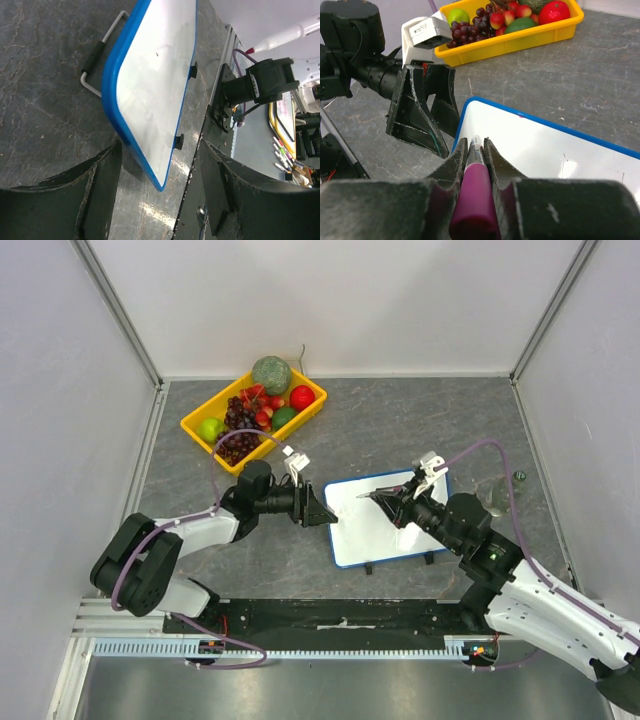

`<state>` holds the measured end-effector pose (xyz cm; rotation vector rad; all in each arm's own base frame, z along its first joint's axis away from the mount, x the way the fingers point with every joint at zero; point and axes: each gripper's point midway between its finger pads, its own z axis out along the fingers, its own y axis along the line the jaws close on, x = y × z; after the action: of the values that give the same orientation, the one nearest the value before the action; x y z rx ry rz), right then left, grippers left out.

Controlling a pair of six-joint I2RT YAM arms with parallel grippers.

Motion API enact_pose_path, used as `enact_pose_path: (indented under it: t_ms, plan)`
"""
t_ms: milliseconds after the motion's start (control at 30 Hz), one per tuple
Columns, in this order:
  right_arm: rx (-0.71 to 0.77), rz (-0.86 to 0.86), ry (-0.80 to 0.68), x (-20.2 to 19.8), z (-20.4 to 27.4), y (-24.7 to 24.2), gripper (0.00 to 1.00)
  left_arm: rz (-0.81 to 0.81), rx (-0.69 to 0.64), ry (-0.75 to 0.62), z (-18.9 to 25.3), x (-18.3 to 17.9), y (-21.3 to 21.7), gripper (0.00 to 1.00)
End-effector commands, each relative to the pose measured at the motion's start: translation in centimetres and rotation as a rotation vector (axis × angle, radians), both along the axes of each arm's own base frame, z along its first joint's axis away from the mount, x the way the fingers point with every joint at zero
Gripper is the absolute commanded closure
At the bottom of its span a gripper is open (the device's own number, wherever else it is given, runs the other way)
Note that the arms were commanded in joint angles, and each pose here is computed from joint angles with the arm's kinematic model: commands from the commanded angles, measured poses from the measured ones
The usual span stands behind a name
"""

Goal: Write a sentence on the whiteboard

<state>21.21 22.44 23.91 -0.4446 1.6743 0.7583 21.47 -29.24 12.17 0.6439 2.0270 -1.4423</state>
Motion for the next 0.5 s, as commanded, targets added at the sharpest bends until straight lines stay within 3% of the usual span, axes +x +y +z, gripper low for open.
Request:
enact_pose_path:
  t_ms: [0,467]
  plan:
    - [0.036,-0.083,-0.068,1.1,2.0,-0.5,1.0,0.077,-0.037,-0.012,0.3,1.3,0.0,0.31]
    - [0.028,-0.034,-0.047,0.9,1.5,1.5,1.0,-0.091,-0.18,-0.054,0.1,0.8,-1.7,0.56]
